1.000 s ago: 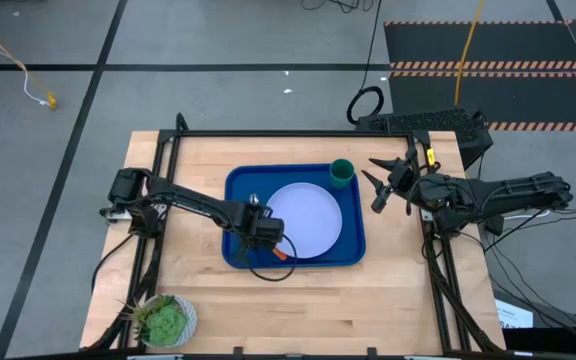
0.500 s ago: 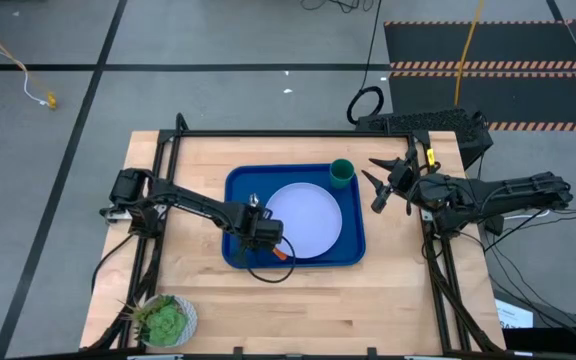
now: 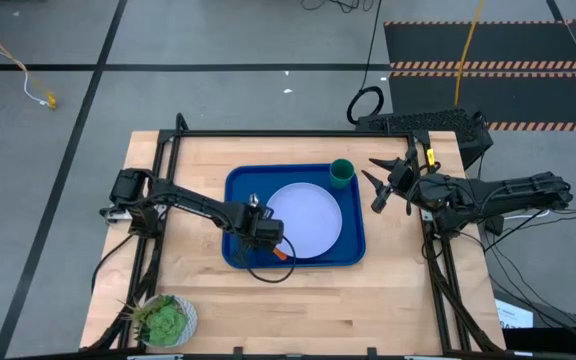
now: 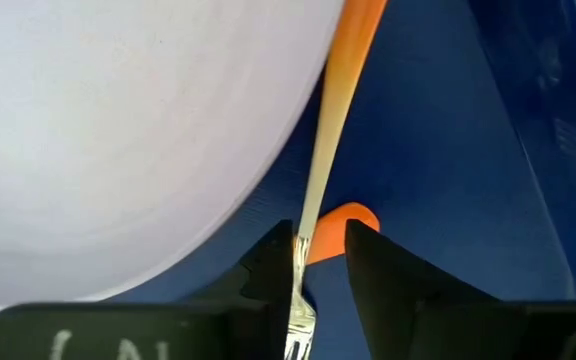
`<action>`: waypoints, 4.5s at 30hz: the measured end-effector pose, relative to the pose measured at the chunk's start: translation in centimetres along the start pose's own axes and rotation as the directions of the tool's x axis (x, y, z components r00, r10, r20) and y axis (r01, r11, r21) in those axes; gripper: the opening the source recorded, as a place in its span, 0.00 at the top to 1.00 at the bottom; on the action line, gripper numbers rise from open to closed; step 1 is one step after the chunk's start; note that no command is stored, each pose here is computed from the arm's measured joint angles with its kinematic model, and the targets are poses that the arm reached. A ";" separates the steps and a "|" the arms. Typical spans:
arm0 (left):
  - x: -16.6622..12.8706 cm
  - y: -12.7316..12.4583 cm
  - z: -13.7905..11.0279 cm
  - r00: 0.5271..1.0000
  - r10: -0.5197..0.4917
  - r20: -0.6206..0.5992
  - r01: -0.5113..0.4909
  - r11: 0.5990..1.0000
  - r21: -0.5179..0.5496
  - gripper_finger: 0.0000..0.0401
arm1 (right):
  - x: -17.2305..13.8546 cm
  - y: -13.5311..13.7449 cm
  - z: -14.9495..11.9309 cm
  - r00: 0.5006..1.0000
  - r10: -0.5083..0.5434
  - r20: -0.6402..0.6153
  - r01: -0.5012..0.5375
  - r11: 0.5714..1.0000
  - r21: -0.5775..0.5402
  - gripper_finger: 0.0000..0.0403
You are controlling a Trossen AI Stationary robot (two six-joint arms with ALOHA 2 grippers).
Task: Pick and place plate/cup/fork/spoon on tray
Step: Put the orange fork to the left of the orange spoon on the blue serving tray
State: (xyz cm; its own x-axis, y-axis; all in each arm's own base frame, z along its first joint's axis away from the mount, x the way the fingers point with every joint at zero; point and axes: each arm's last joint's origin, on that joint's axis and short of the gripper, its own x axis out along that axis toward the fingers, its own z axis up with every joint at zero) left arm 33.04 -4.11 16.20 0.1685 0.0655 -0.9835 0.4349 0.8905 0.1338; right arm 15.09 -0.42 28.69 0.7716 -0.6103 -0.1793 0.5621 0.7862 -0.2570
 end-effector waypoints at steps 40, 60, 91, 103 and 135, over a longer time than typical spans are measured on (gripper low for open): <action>1.5 0.2 0.0 0.999 -0.017 -0.035 0.017 1.000 -0.008 0.70 | 0.0 0.0 0.0 1.000 0.000 0.000 0.000 1.000 0.000 0.60; 1.5 0.0 0.0 0.998 -0.045 -0.034 0.044 0.999 -0.024 0.92 | 0.0 0.0 0.0 1.000 0.000 0.000 0.000 1.000 0.000 0.60; 1.1 0.1 0.2 0.997 -0.047 -0.056 0.046 0.998 -0.033 0.98 | 0.0 0.0 0.0 1.000 0.000 0.000 0.000 1.000 0.000 0.60; 0.6 0.2 0.3 0.996 -0.053 -0.073 0.051 0.998 -0.034 0.98 | 0.0 0.0 0.0 1.000 0.000 0.000 0.000 1.000 0.000 0.60; -7.4 -2.5 4.9 0.997 0.071 -0.040 -0.068 0.995 0.077 0.99 | 0.0 0.0 0.0 1.000 0.000 0.000 0.000 1.000 0.000 0.60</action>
State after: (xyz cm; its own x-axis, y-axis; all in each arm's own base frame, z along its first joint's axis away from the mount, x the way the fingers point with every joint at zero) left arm 35.01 -9.06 23.73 0.1632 0.1472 -0.9755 0.4889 0.8468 0.2096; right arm 15.10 -0.42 28.69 0.7714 -0.6105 -0.1795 0.5623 0.7861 -0.2568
